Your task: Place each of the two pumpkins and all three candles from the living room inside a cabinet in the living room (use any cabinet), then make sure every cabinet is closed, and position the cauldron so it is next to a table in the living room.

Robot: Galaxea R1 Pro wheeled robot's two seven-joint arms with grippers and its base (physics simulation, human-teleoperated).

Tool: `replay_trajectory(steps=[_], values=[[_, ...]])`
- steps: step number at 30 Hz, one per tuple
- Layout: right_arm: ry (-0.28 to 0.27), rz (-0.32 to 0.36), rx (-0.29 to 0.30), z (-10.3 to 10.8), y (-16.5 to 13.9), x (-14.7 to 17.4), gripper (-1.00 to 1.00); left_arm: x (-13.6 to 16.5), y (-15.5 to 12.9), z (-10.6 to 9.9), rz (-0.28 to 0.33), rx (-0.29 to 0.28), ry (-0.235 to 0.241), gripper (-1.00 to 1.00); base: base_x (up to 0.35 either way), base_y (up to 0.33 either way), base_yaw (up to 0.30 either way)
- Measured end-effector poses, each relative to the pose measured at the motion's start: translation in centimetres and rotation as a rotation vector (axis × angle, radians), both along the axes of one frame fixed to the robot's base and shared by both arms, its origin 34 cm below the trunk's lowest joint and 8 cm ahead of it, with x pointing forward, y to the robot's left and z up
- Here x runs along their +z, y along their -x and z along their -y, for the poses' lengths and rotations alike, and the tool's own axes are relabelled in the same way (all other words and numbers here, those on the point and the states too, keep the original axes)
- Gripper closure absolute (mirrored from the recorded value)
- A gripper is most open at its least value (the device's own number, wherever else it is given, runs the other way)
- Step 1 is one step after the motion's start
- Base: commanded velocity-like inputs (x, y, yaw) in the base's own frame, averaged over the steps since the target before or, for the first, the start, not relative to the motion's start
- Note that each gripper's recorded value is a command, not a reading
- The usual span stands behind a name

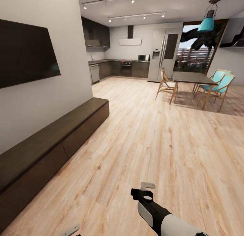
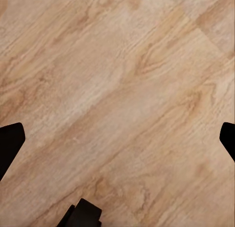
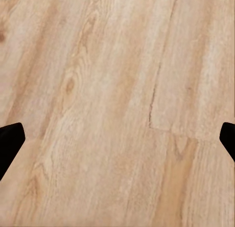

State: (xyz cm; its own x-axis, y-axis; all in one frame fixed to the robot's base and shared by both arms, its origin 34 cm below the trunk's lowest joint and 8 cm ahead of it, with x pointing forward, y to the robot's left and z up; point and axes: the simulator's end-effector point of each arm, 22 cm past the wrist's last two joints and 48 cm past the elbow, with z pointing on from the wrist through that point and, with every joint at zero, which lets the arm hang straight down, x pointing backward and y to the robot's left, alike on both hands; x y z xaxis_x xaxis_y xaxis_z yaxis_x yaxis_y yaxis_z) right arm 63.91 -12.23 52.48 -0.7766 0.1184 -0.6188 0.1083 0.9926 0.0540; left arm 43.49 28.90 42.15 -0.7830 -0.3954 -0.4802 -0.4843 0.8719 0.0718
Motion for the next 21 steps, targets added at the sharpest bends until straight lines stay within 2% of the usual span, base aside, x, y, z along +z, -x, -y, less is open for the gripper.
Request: replay_trajectory(steps=[21], values=[[0.000,-0.019,0.000,-0.05,0.48,-0.96,-1.00,-0.60,0.74,-0.01,-0.021,0.000,0.000,-1.00,0.071,0.000,0.232]])
